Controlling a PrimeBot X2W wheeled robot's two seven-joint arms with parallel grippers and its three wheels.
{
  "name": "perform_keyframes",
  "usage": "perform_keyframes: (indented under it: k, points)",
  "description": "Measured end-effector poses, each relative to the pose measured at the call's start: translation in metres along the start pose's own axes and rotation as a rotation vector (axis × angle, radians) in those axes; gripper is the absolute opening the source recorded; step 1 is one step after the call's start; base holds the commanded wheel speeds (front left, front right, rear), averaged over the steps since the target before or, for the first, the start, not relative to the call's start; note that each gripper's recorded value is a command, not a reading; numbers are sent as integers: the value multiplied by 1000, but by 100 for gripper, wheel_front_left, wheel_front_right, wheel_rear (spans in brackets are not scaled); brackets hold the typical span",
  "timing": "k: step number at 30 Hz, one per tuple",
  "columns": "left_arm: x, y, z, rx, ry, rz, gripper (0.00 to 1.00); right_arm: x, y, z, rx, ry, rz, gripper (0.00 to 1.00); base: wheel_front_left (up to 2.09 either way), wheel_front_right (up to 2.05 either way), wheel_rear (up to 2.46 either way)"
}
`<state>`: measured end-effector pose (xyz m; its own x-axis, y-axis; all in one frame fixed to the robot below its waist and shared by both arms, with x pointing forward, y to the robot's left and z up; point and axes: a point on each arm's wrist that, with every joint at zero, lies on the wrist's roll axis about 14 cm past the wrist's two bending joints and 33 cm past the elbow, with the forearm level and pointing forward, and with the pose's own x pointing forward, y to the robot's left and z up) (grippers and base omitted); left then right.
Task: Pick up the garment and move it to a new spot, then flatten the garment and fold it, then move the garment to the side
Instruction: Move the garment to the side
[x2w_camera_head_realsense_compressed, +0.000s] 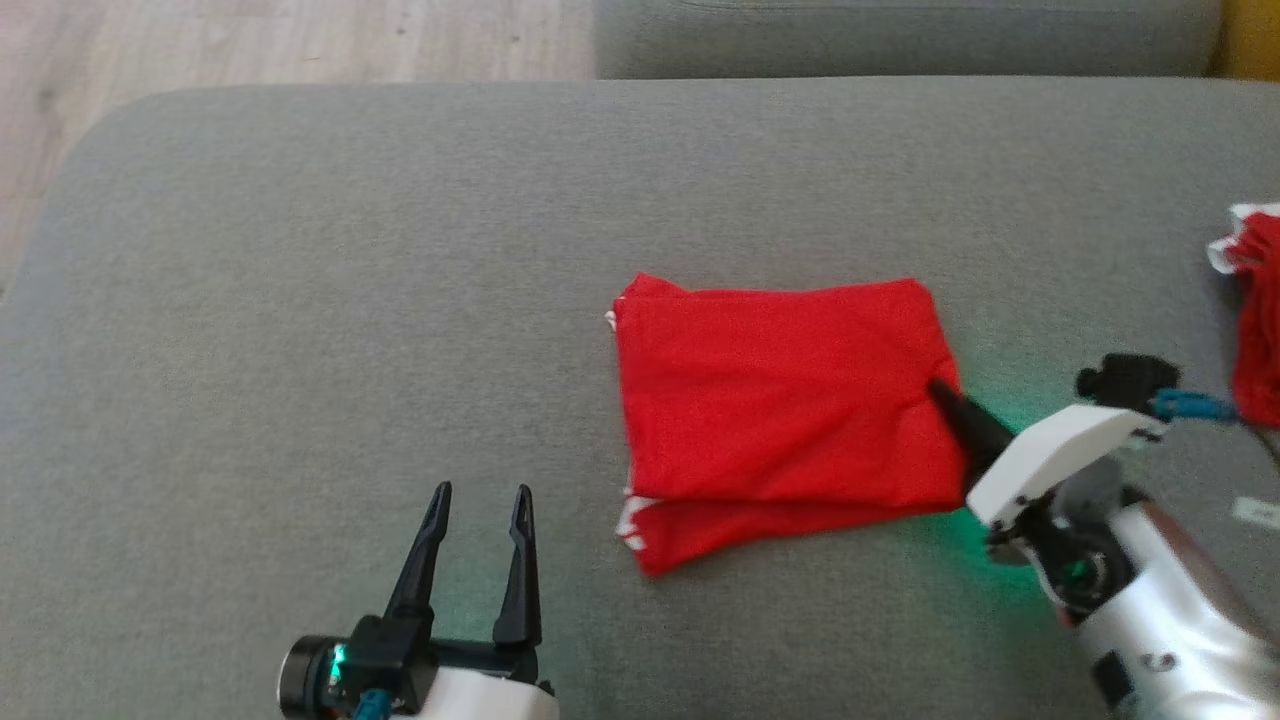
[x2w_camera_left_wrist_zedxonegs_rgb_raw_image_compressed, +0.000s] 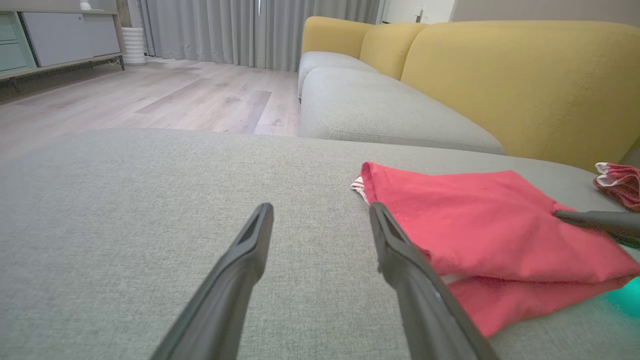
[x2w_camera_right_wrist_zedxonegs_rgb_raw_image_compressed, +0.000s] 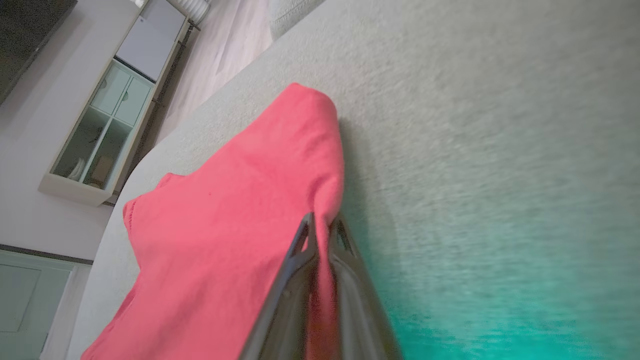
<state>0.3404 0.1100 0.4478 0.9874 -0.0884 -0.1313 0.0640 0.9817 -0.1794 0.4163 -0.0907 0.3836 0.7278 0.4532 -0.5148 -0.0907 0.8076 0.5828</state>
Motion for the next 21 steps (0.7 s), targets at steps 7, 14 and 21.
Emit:
perform_keyframes:
  k: [7, 14, 21]
  points:
    - [16, -19, -2, -5, 7, -69, 100, -35, -61, 53, -136, -106, -129, 0, 0, 0, 0]
    - [48, -42, 6, -8, -22, -156, 100, -79, -108, 159, -312, -285, -286, 0, 0, 0, 0]
    - [73, -59, -1, -19, -15, -229, 100, -123, -154, 211, -382, -370, -454, 0, 0, 0, 0]
